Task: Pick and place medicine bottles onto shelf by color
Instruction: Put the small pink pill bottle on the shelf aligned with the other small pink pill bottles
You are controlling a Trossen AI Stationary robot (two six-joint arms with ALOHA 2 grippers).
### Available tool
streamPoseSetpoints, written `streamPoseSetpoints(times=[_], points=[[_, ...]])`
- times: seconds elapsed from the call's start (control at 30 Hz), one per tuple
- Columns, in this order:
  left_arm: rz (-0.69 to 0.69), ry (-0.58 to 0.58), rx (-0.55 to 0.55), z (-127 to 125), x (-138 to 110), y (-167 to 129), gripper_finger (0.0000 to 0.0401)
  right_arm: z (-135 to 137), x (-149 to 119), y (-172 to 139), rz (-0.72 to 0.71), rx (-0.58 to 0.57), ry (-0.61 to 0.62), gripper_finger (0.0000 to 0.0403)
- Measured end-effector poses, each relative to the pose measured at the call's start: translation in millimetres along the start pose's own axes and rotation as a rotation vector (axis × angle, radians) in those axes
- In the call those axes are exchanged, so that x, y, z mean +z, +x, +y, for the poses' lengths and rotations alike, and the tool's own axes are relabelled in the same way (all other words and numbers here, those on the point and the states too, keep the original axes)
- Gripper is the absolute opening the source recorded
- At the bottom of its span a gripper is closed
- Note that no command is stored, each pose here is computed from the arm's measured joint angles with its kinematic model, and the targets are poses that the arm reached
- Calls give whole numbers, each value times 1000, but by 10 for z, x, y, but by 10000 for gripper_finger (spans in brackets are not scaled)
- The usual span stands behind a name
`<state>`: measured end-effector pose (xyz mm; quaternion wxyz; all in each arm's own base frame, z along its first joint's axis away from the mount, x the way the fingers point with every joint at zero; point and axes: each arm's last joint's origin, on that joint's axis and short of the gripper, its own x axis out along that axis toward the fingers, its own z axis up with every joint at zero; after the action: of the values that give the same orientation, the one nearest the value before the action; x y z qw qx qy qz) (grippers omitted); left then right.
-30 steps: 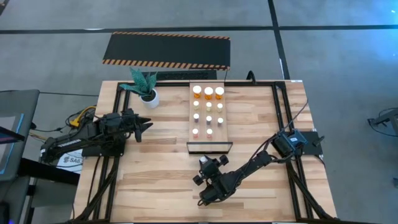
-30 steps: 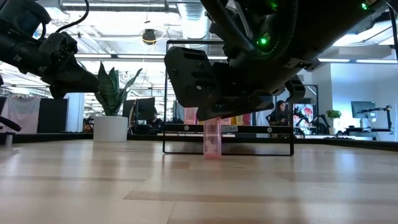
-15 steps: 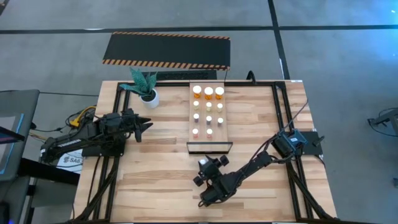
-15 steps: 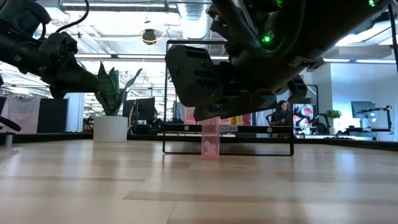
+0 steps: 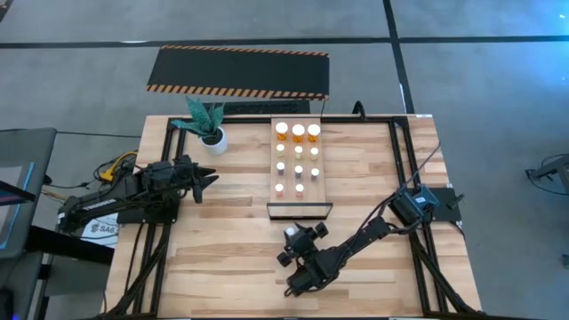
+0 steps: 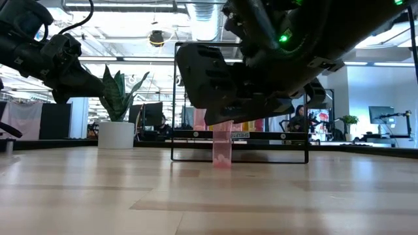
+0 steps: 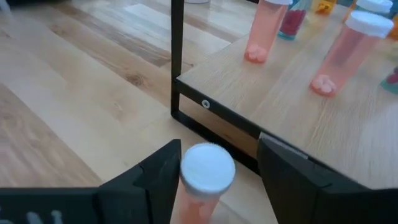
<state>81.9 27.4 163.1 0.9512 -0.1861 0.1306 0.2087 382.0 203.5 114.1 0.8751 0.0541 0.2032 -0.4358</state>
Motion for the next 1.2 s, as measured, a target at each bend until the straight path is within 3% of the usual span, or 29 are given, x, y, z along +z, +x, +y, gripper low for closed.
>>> streamPoseSetpoints(times=[0.37,0.7,0.77,0.97,1.2], points=[[0,0,0,0,0,0,128,-12,-37,-80,12,7,133,273],[0,0,0,0,1,0,128,7,27,-125,136,13,184,389],[0,0,0,0,0,0,128,11,62,-150,197,7,186,394],[0,0,0,0,1,0,128,38,353,-293,394,-40,223,376],[0,0,0,0,1,0,128,15,880,-334,674,-109,304,377]])
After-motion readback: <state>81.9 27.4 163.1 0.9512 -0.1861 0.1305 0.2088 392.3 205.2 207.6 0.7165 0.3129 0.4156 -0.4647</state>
